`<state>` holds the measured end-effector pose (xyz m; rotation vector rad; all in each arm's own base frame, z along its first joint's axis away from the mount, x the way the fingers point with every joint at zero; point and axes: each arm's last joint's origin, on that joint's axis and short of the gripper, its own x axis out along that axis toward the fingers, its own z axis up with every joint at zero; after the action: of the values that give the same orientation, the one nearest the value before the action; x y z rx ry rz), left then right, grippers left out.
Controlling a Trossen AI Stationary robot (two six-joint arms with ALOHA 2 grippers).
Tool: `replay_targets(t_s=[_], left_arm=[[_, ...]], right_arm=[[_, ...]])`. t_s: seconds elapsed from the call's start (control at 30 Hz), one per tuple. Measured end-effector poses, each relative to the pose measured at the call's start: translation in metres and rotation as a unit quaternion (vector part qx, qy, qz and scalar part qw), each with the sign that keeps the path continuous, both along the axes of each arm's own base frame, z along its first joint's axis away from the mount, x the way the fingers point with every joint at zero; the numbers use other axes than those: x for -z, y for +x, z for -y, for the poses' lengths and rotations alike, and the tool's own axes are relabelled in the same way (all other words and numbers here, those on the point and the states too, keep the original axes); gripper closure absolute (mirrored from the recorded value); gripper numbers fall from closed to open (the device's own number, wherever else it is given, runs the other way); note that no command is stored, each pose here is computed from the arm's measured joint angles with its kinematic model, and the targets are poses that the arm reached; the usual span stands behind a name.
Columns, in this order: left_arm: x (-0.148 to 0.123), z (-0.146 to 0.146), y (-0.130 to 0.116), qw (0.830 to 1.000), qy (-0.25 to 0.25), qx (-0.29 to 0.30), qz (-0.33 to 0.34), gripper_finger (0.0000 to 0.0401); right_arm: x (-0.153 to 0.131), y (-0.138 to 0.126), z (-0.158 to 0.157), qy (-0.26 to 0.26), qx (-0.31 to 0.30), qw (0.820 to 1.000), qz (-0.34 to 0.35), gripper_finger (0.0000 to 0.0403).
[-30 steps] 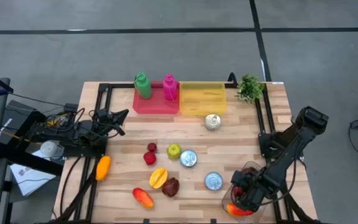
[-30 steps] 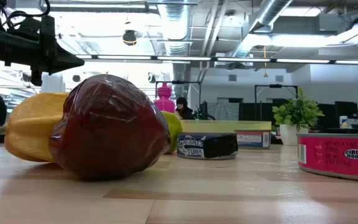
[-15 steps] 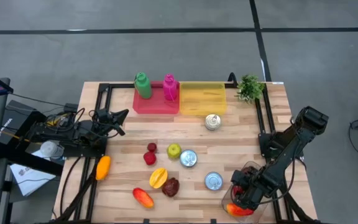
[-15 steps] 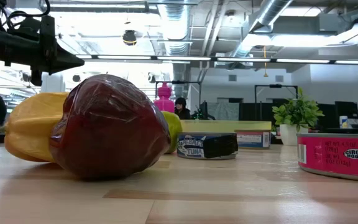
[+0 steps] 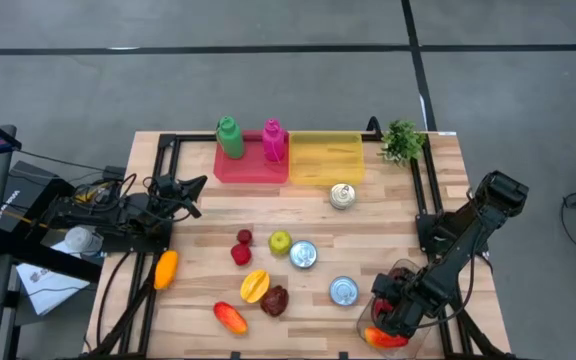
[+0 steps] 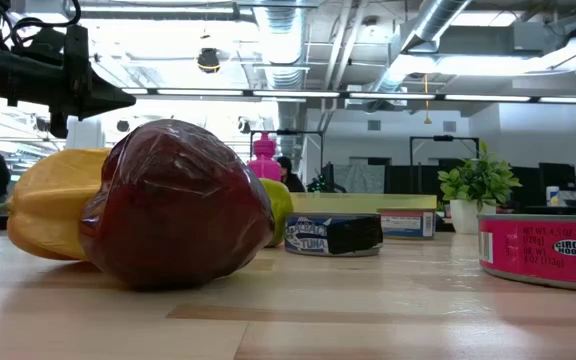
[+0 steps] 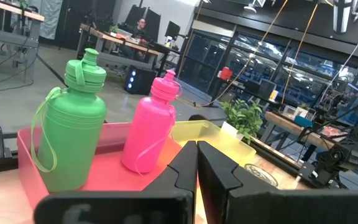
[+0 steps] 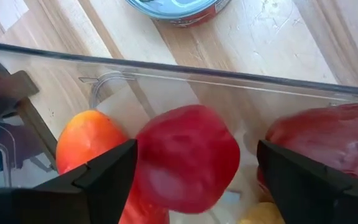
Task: Pick & Place Food Item
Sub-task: Put the green apple into the transparent bin
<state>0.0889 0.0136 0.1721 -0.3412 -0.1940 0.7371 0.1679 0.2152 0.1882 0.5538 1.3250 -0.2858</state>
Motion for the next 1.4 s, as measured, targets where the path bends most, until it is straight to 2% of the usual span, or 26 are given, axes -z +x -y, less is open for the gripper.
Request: replay_targets(t_s=[0.17, 0.27, 0.4, 0.47, 0.57, 0.67, 0.73, 0.9, 1.03, 1.23, 1.33, 1.4], left_arm=[[0.0, 0.0, 0.0, 1.0, 0.0, 0.0, 0.0, 0.04], [0.0, 0.0, 0.0, 1.0, 0.0, 0.0, 0.0, 0.04], [0.0, 0.0, 0.0, 1.0, 0.0, 0.0, -0.001, 0.04], [0.0, 0.0, 0.0, 1.0, 0.0, 0.0, -0.001, 0.04], [0.0, 0.0, 0.0, 1.0, 0.0, 0.0, -0.001, 0.04], [0.0, 0.0, 0.0, 1.0, 0.0, 0.0, -0.002, 0.04], [0.0, 0.0, 0.0, 1.0, 0.0, 0.0, -0.002, 0.04], [0.0, 0.0, 0.0, 1.0, 0.0, 0.0, -0.002, 0.04], [0.0, 0.0, 0.0, 1.0, 0.0, 0.0, -0.002, 0.04], [0.0, 0.0, 0.0, 1.0, 0.0, 0.0, -0.002, 0.04], [0.0, 0.0, 0.0, 1.0, 0.0, 0.0, -0.003, 0.04], [0.0, 0.0, 0.0, 1.0, 0.0, 0.0, -0.003, 0.04]], right_arm=[[-0.015, 0.002, -0.001, 0.054, -0.038, 0.998, -0.021, 0.0077], [-0.041, 0.003, 0.004, 0.089, -0.058, 0.994, -0.014, 0.0077], [-0.084, -0.001, 0.029, 0.101, -0.047, 0.994, 0.011, 0.0077], [-0.103, -0.003, 0.046, 0.083, -0.036, 0.995, 0.041, 0.0077], [-0.132, 0.0, 0.075, 0.026, -0.024, 0.991, 0.128, 0.0077], [-0.148, 0.008, 0.104, -0.066, -0.03, 0.978, 0.197, 0.0077], [-0.154, 0.018, 0.123, -0.124, -0.035, 0.968, 0.215, 0.0077], [-0.147, 0.057, 0.161, -0.219, -0.076, 0.952, 0.201, 0.0077], [-0.132, 0.094, 0.179, -0.262, -0.142, 0.934, 0.196, 0.0077], [-0.102, 0.147, 0.187, -0.278, -0.242, 0.902, 0.227, 0.0077], [-0.085, 0.173, 0.189, -0.263, -0.265, 0.891, 0.258, 0.0077], [-0.073, 0.187, 0.19, -0.244, -0.276, 0.89, 0.268, 0.0077]])
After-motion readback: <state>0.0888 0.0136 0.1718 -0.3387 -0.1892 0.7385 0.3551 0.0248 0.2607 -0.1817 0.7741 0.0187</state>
